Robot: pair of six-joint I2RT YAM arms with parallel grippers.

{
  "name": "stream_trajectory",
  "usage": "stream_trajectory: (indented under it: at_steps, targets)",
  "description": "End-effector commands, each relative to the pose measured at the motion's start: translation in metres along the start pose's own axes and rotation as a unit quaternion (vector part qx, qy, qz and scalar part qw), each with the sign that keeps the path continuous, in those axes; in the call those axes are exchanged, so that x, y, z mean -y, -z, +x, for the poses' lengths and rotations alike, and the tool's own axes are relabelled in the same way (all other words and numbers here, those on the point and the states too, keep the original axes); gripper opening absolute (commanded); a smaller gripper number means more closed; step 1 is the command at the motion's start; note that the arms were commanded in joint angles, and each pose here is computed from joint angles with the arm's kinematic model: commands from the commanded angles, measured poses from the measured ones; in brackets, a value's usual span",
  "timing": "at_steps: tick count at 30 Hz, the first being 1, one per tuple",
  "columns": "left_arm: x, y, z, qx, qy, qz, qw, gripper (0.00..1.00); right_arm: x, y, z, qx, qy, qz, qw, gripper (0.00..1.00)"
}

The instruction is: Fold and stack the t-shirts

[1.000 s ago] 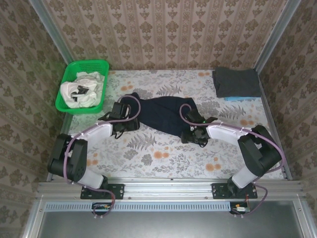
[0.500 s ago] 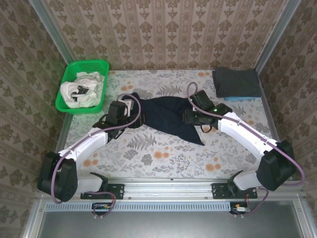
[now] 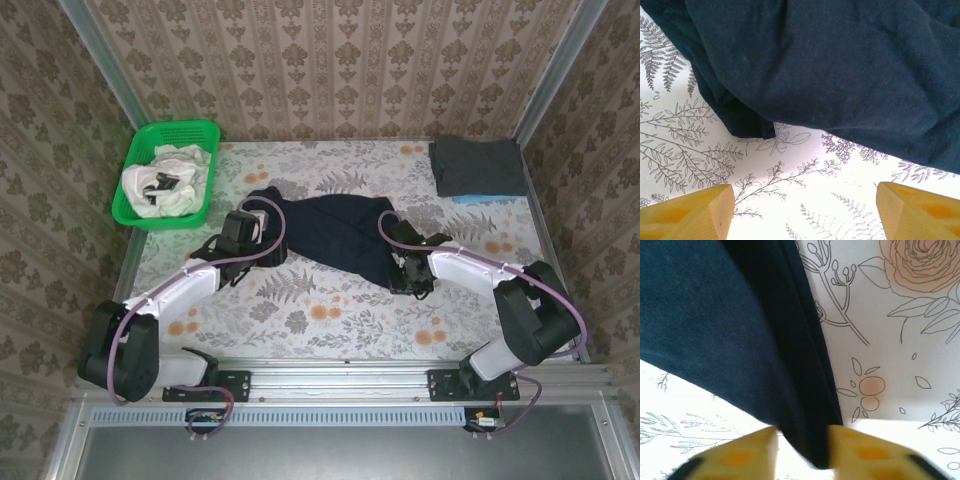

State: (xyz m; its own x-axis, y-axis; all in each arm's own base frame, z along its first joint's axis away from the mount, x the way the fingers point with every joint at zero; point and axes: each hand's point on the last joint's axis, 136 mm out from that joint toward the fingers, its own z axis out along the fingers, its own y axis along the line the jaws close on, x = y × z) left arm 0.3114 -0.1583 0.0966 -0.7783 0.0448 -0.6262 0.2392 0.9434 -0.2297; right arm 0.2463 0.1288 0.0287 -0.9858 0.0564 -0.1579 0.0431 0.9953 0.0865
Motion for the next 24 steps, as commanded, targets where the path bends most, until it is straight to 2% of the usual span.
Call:
stream_trajectory:
  at_steps: [1,2,3,7,11,13,15,19,20,21,23,24]
  targets:
    - [-0.003,0.003,0.004,-0.01,-0.011,-0.008,1.0,0.76,-0.023,0.021,-0.014,0.031,0.008,-0.037,0.999,0.08]
    - [-0.002,0.005,0.002,-0.007,-0.011,-0.007,1.0,0.76,-0.034,0.033,-0.02,0.043,0.018,-0.056,0.997,0.02]
    - [-0.002,0.007,0.001,-0.003,-0.011,-0.006,1.0,0.76,-0.046,0.044,-0.026,0.054,0.029,-0.073,0.995,0.0]
    - [0.001,0.019,-0.007,0.014,-0.017,-0.001,1.0,0.76,-0.097,0.099,-0.056,0.109,0.081,-0.131,0.982,0.0]
    - [-0.005,0.032,-0.017,0.037,-0.018,-0.016,0.999,0.76,-0.149,0.155,-0.109,0.176,0.1,-0.192,0.96,0.0]
    - [-0.015,0.037,-0.021,0.043,-0.004,-0.033,0.999,0.76,-0.175,0.165,-0.139,0.193,0.103,-0.212,0.953,0.0]
    - [-0.024,0.041,-0.024,0.045,0.012,-0.049,0.998,0.76,-0.218,0.165,-0.16,0.183,0.122,-0.267,0.938,0.0]
    - [-0.031,0.045,-0.022,0.044,0.016,-0.061,0.997,0.76,-0.277,0.148,-0.157,0.136,0.171,-0.289,0.932,0.0]
    - [-0.031,0.045,-0.021,0.046,0.015,-0.058,0.997,0.76,-0.289,0.146,-0.152,0.129,0.181,-0.298,0.928,0.09]
    - [-0.031,0.044,-0.019,0.049,0.014,-0.054,0.997,0.76,-0.294,0.142,-0.146,0.12,0.184,-0.306,0.926,0.25]
    - [-0.031,0.043,-0.016,0.056,0.017,-0.049,0.997,0.76,-0.288,0.135,-0.143,0.113,0.174,-0.302,0.93,0.32]
    - [-0.03,0.042,-0.015,0.058,0.016,-0.043,0.997,0.76,-0.278,0.134,-0.142,0.117,0.167,-0.293,0.934,0.4]
